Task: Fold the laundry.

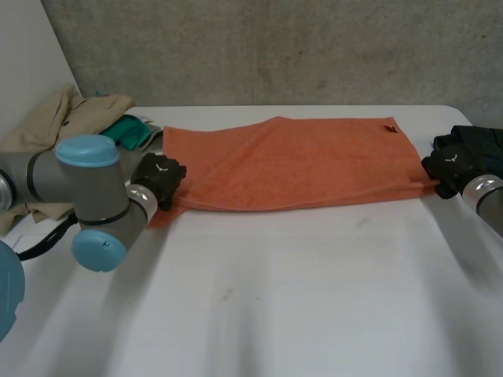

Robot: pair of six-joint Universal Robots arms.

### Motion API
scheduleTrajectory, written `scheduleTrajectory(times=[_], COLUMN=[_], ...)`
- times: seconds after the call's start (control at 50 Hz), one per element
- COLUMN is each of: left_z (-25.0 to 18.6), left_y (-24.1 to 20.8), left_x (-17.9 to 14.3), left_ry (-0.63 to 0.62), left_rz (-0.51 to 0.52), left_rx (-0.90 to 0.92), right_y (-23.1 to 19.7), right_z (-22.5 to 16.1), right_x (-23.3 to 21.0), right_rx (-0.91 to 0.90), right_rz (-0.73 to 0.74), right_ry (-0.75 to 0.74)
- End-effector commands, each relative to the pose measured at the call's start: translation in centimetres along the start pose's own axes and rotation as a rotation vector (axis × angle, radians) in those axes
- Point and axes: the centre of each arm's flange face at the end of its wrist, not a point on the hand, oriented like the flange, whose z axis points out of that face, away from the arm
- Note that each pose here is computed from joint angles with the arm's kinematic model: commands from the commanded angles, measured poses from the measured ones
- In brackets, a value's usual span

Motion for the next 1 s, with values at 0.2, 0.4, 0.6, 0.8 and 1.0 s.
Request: scheduleTrajectory(times=[0.2,0.4,0.6,0.8,1.0], left_z=[-6.2,-16.6,-11.9,-1.6,3.8], left_y=[-1.0,0.6,-2.6,-5.4,-5.4], left_x=[0.3,2.2,1.2,-0.6,0.2], left_ry=[0.131,0.421,0.291,0.001,-0.09], left_rz=[0.115,0.319,0.405,0.371,0.395], left_rx=[-0.149,-0.426,-0.215,0.042,0.147], right_y=[-1.8,-3.4,-3.9,-4.6,-3.8], right_z=[-6.8,-18.7,-13.9,-6.7,-1.6], right_x=[1.4,3.3,2.7,2.7,2.0], right_rx=[-0.275,-0.668,-0.488,-0.236,-0.086], right_rz=[0.016,-0.083,-0.124,-0.094,-0.165], right_ry=[-0.157,-0.494,-0.314,-0.049,0.109])
